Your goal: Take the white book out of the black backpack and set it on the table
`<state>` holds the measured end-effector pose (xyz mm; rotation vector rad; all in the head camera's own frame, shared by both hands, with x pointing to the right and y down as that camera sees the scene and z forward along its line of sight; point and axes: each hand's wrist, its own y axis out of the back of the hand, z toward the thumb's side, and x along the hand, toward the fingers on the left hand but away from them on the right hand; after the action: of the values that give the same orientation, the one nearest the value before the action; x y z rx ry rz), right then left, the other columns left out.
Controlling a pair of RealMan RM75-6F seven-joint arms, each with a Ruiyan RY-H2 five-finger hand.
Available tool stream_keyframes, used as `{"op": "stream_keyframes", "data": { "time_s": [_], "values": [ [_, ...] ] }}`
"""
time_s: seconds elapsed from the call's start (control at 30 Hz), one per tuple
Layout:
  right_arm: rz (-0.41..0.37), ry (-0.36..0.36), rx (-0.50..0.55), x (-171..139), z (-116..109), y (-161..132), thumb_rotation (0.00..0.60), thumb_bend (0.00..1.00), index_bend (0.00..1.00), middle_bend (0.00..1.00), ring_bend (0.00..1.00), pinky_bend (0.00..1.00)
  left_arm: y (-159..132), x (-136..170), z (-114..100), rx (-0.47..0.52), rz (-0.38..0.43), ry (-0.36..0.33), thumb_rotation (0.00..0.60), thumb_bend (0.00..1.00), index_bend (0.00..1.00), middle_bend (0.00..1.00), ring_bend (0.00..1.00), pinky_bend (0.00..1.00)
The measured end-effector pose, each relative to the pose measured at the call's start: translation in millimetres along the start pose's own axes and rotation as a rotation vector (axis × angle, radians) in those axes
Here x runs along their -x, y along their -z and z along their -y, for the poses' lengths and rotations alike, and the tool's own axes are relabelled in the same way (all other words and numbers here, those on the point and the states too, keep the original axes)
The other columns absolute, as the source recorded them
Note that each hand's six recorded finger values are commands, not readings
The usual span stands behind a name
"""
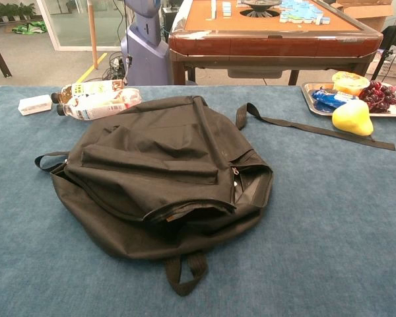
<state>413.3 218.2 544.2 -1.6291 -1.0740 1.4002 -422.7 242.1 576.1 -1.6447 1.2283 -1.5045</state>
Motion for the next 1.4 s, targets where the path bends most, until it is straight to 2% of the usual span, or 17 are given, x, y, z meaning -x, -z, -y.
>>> {"op": "stream_keyframes", "data": {
  "time_s": [0.23,0.5,0.57,0.7,0.87,1.17,1.4],
  "values": [
    [0.003,0.016,-0.004,-1,-7,1,0.6,0.15,0.29,0.18,0.17,0.31,-5,-2,2,-0.002,0.032,0.016,0.6,0.27,0.31,0.17,0.13,0.03],
    [0.001,0.071,-0.027,9,-28,4,0.6,0.15,0.29,0.18,0.17,0.31,-18,-18,15,-0.018,0.129,0.081,0.6,0.27,0.31,0.17,0.13,0.03],
    [0.002,0.081,-0.034,12,-33,4,0.6,0.15,0.29,0.18,0.17,0.31,-23,-24,22,-0.014,0.163,0.113,0.6,0.26,0.3,0.17,0.13,0.03],
    [-0.001,0.098,-0.038,17,-40,2,0.6,0.15,0.28,0.18,0.17,0.31,-34,-35,37,-0.021,0.242,0.184,0.6,0.2,0.22,0.15,0.13,0.02],
    [0.001,0.094,-0.037,20,-40,2,0.6,0.15,0.28,0.18,0.17,0.31,-58,-50,57,-0.03,0.363,0.247,0.6,0.17,0.15,0.11,0.12,0.02],
    [0.014,0.095,-0.038,19,-41,5,0.6,0.15,0.28,0.18,0.17,0.31,-101,-72,90,-0.016,0.525,0.287,0.6,0.17,0.09,0.07,0.09,0.02],
    [0.035,0.097,-0.034,16,-41,11,0.6,0.15,0.28,0.18,0.17,0.31,-129,-82,110,0.005,0.598,0.318,0.6,0.17,0.09,0.07,0.08,0.02]
  ]
}}
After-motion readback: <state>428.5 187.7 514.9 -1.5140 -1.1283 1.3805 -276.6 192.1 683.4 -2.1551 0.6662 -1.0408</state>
